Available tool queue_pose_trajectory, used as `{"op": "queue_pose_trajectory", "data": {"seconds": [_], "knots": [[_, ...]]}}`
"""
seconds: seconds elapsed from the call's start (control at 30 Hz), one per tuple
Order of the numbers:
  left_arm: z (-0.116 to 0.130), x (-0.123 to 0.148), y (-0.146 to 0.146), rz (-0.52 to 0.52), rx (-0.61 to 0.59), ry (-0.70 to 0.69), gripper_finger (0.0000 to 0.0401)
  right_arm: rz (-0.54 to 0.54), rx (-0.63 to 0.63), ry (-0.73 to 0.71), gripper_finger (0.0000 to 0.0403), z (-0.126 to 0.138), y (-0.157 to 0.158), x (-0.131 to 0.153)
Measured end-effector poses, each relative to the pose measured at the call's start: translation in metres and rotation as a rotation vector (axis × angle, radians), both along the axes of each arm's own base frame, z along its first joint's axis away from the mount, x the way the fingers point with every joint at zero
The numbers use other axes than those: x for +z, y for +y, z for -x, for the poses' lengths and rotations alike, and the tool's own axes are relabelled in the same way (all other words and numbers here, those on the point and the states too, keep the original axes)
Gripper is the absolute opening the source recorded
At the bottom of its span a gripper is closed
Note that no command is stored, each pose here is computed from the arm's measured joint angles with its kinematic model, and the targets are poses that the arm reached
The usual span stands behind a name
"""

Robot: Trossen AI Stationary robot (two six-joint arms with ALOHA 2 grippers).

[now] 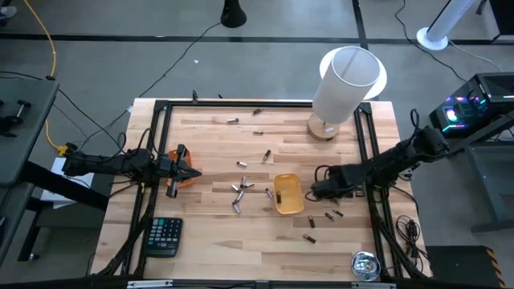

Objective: Sort batteries
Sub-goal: Put the black battery into the yellow bin

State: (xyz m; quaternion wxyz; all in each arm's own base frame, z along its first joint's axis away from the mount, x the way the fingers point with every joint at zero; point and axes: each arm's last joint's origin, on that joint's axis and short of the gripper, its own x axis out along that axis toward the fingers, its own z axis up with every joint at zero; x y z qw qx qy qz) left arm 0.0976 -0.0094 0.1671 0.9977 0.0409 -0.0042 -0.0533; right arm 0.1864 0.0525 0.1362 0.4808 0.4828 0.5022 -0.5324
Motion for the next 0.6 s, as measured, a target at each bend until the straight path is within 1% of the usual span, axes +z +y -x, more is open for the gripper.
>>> {"op": "queue_pose_trajectory", "data": {"seconds": [0.07, 0.13, 0.2, 0.27, 0.3, 0.37, 0.4, 0.5, 0.53, 0.6], "knots": [[0.000, 0.000, 0.000, 0.000, 0.000, 0.001, 0.0000, -0.019, 0.012, -0.026, 0.0183, 0.003, -0.004, -0.008], [0.000, 0.000, 0.000, 0.000, 0.000, 0.000, 0.0000, -0.044, 0.028, -0.032, 0.0159, 0.004, -0.004, -0.011], [0.000, 0.000, 0.000, 0.000, 0.000, -0.001, 0.0000, -0.037, 0.052, -0.027, 0.0108, 0.004, -0.002, -0.009], [0.000, 0.000, 0.000, 0.000, 0.000, -0.001, 0.0000, -0.014, 0.097, -0.014, 0.0038, 0.001, 0.000, -0.001], [0.000, 0.000, 0.000, 0.000, 0.001, -0.002, 0.0000, 0.000, 0.116, -0.010, 0.0022, 0.000, 0.001, 0.005], [0.000, 0.000, 0.000, 0.000, 0.000, 0.004, 0.0000, 0.046, 0.118, -0.008, 0.0020, -0.002, -0.002, 0.019], [0.000, 0.000, 0.000, 0.000, 0.000, 0.004, 0.0000, 0.073, 0.118, -0.059, 0.0020, -0.009, -0.003, 0.030], [0.000, 0.000, 0.000, 0.000, 0.000, 0.002, 0.0000, 0.212, 0.133, -0.181, 0.0007, -0.023, -0.005, 0.059], [0.000, 0.000, 0.000, 0.000, 0.000, 0.001, 0.0000, 0.250, 0.150, -0.240, 0.0007, -0.029, -0.004, 0.068], [0.000, 0.000, 0.000, 0.000, 0.000, 0.001, 0.0000, 0.260, 0.189, -0.425, 0.0010, -0.050, 0.000, 0.086]]}}
